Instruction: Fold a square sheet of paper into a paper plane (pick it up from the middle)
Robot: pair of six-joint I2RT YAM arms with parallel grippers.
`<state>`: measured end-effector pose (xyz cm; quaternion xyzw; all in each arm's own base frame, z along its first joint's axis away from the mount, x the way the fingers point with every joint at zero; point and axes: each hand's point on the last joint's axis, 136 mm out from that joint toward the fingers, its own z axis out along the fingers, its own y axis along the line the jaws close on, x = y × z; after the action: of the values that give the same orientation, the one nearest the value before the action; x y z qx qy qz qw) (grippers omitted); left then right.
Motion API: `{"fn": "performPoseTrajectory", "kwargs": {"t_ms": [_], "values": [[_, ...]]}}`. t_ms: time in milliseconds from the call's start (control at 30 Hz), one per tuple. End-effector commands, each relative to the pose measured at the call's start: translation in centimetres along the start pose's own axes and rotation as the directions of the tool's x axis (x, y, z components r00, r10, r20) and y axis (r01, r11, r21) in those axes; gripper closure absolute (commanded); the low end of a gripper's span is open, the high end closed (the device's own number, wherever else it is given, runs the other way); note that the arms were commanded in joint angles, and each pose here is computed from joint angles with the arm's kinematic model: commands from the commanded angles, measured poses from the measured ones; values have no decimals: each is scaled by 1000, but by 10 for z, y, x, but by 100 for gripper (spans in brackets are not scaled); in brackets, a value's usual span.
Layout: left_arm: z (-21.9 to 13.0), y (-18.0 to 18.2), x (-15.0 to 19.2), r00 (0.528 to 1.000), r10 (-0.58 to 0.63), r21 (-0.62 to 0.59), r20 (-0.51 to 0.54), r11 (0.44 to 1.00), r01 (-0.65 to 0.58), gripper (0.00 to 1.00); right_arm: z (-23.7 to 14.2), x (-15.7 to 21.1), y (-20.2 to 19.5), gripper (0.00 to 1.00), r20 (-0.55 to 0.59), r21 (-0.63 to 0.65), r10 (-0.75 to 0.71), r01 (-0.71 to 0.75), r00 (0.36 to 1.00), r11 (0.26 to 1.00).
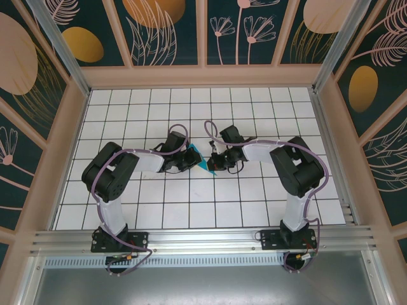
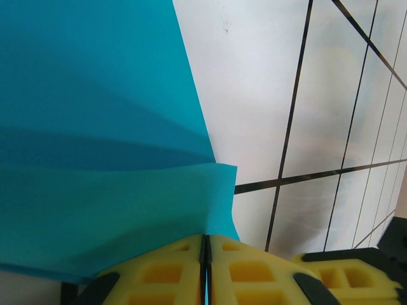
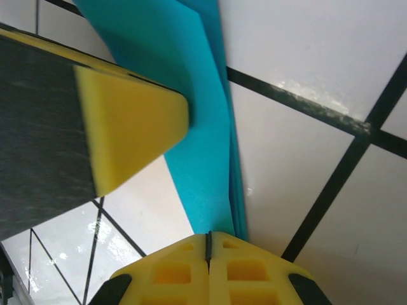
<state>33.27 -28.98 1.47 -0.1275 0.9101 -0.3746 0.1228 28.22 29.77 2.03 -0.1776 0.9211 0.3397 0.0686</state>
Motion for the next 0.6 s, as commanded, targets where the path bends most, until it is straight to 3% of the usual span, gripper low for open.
{"fn": "performPoseTrajectory", "kwargs": {"t_ms": [0,267,567], "values": [[1,22,-8,999,20,-97,27,995,-17,86,5,12,-7,95,-44,22,10,-9,999,1000],[-22,-26,-36,971,211,-45,113,977,-207,81,9,31,-39,95,-89,118,75,-64,993,991],[-21,-6,-44,958,262,-128,118,960,-247,83,13,34,-47,95,-102,144,98,-83,990,986]]}}
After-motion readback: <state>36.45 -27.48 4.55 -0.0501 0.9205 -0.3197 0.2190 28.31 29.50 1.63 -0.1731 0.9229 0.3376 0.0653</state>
